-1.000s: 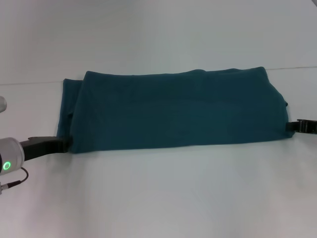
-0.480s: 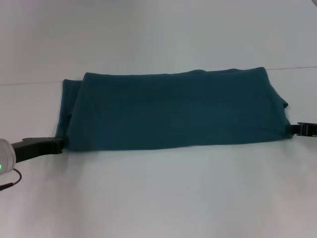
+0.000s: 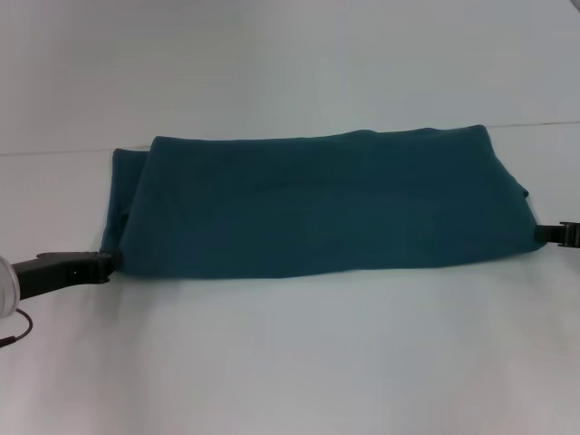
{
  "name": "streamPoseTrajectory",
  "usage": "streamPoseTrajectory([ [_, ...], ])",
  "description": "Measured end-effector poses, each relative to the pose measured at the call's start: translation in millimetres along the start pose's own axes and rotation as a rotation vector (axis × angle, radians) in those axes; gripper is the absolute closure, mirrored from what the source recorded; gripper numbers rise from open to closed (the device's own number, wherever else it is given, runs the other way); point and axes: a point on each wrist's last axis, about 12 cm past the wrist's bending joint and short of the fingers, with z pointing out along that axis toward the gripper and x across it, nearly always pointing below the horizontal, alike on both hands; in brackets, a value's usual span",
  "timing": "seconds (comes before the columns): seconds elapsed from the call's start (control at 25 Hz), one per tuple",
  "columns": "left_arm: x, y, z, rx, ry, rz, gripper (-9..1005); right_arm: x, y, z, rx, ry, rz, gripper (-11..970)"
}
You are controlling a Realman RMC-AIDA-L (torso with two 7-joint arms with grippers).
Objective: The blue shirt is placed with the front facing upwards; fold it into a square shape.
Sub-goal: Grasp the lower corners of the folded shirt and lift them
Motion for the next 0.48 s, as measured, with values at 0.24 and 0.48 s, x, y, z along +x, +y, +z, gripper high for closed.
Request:
streamPoseTrajectory([
  [0.24,0.9,0.1,-8.2,0.022,0.003,0.003,996,4.4,-1.0,-4.5,-0.024,0.017,-0.002,872],
  [0.48,4.6,-3.1,-20.0,0.079,0.022,0.008,996,12.2,-2.2,-12.3,-0.064,0.032,-0.014,867],
])
